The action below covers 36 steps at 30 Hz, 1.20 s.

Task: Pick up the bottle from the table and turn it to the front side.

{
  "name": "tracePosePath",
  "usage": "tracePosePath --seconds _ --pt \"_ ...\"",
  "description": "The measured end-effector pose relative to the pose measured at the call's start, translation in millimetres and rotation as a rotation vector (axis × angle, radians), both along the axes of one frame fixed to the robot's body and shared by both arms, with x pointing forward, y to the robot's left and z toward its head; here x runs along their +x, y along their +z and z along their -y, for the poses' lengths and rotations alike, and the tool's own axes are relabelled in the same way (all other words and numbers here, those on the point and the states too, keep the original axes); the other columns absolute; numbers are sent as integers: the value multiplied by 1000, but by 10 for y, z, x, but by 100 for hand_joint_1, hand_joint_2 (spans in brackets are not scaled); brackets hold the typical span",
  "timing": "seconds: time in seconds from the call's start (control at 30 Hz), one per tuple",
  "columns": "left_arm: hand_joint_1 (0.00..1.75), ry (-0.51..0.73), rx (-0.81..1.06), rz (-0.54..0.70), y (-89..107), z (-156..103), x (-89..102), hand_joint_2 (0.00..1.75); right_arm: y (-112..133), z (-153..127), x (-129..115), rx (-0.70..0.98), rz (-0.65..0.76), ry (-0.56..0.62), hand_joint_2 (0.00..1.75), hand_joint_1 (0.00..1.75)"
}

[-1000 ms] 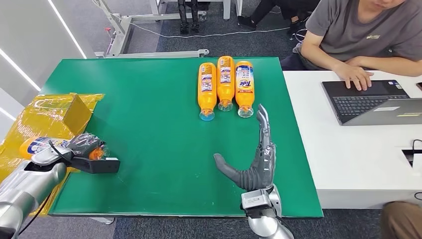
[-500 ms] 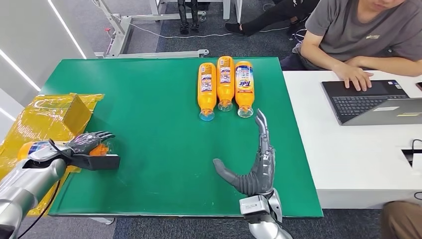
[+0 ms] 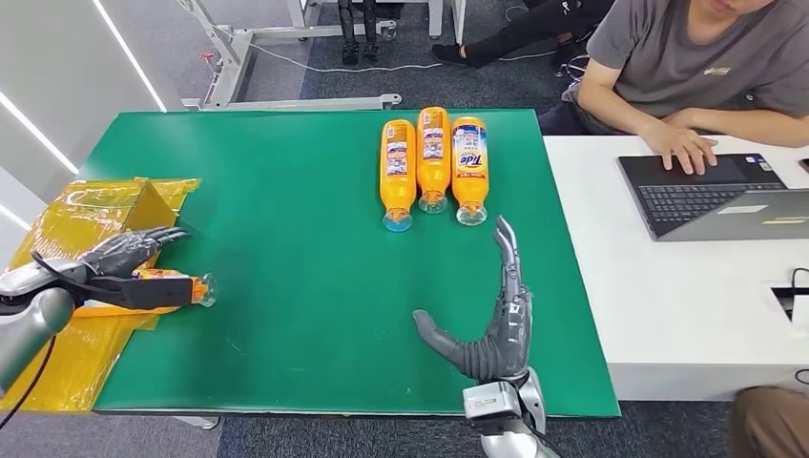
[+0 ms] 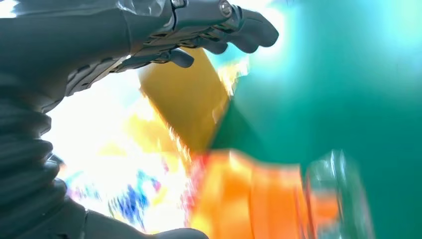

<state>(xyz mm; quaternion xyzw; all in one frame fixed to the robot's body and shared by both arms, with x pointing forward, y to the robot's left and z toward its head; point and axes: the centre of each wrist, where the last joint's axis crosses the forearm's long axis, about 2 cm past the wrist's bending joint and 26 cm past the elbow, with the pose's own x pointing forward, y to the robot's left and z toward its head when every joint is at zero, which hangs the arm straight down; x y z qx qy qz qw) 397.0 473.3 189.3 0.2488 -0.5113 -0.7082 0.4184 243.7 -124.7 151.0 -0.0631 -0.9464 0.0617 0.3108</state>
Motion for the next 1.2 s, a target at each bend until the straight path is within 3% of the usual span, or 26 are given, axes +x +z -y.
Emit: tracePosePath --seconds 0.27,0.37,0.47,0.6,0.73,0.87,1.03,1.2 --pt "0 -84 -55 219 791 189 260 175 -8 17 -3 -11 5 -9 175 0" --pt "0 -108 -171 325 912 253 254 175 -15 21 -8 -13 3 -11 175 0" --pt "0 -136 -417 493 790 427 187 175 -10 21 -9 -12 5 -11 175 0" --pt "0 -96 -867 657 428 889 30 175 19 13 1 -9 7 -5 175 0" --pt "0 15 -1289 656 129 1446 -189 175 29 -8 23 -6 1 15 175 0" --pt "0 78 -1596 612 13 2007 -402 175 11 -38 20 0 -3 21 175 0" --pt "0 143 -1785 611 -43 2557 -722 175 -23 -37 -9 -7 -8 20 175 0" --pt "0 242 -1840 674 -95 2860 -1073 175 -59 -37 -55 -20 -18 17 175 0"
